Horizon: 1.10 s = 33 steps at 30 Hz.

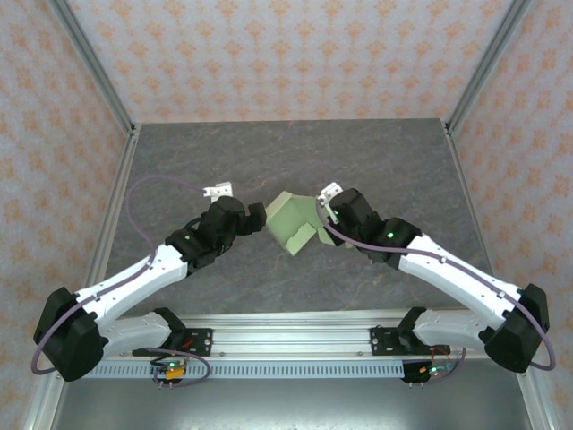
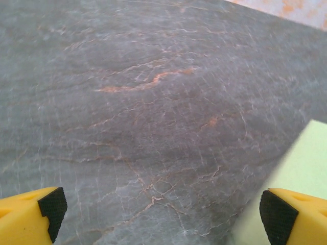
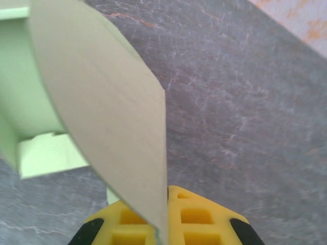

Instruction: Fold the paper box

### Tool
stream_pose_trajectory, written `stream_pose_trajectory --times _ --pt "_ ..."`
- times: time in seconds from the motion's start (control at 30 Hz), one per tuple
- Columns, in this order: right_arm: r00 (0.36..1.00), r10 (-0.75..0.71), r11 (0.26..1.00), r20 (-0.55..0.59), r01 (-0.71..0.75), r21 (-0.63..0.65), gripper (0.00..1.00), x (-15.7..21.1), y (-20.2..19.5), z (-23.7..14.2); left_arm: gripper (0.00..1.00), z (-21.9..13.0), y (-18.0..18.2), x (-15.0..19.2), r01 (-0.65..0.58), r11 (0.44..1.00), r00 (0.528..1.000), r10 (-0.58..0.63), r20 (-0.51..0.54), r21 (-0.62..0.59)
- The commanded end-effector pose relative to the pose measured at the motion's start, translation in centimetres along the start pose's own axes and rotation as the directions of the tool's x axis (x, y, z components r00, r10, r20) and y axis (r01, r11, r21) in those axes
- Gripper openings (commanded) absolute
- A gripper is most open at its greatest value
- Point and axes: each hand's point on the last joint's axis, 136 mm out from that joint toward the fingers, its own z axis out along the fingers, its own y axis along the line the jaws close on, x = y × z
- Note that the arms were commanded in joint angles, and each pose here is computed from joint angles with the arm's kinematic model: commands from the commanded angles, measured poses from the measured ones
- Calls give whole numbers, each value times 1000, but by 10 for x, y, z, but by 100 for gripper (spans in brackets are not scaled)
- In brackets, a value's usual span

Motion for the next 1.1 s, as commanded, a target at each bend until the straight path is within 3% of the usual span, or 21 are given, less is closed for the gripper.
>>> stream_pose_trajectory --times 0.0,0.17,0.27,0.47,0.67,0.9,0.97,1.07 --pt "979 -205 979 23 205 -12 0 6 -6 -5 100 -3 -23 -15 -173 979 984 169 47 106" --pt "932 -361 932 -17 361 -29 0 24 -10 4 100 -15 -70 0 -188 899 981 188 41 396" --pt "916 -400 916 -32 399 -29 0 27 -14 6 100 -19 -87 12 -114 855 989 145 -23 506" --pt "872 -482 852 89 490 -186 0 32 15 -7 100 -10 -96 40 -64 823 979 162 -125 564" --pt "860 -503 841 86 510 -178 0 33 13 -9 100 -1 -110 59 29 788 963 143 -229 615" --pt "861 -498 847 103 508 -156 0 30 10 -15 100 3 -109 63 38 793 961 138 -240 608" --pt "864 -492 851 110 504 -150 0 28 9 -15 97 2 -111 65 46 784 960 136 -244 619" --pt "868 -482 855 119 496 -153 0 25 9 -16 82 2 -112 68 59 773 960 129 -247 632"
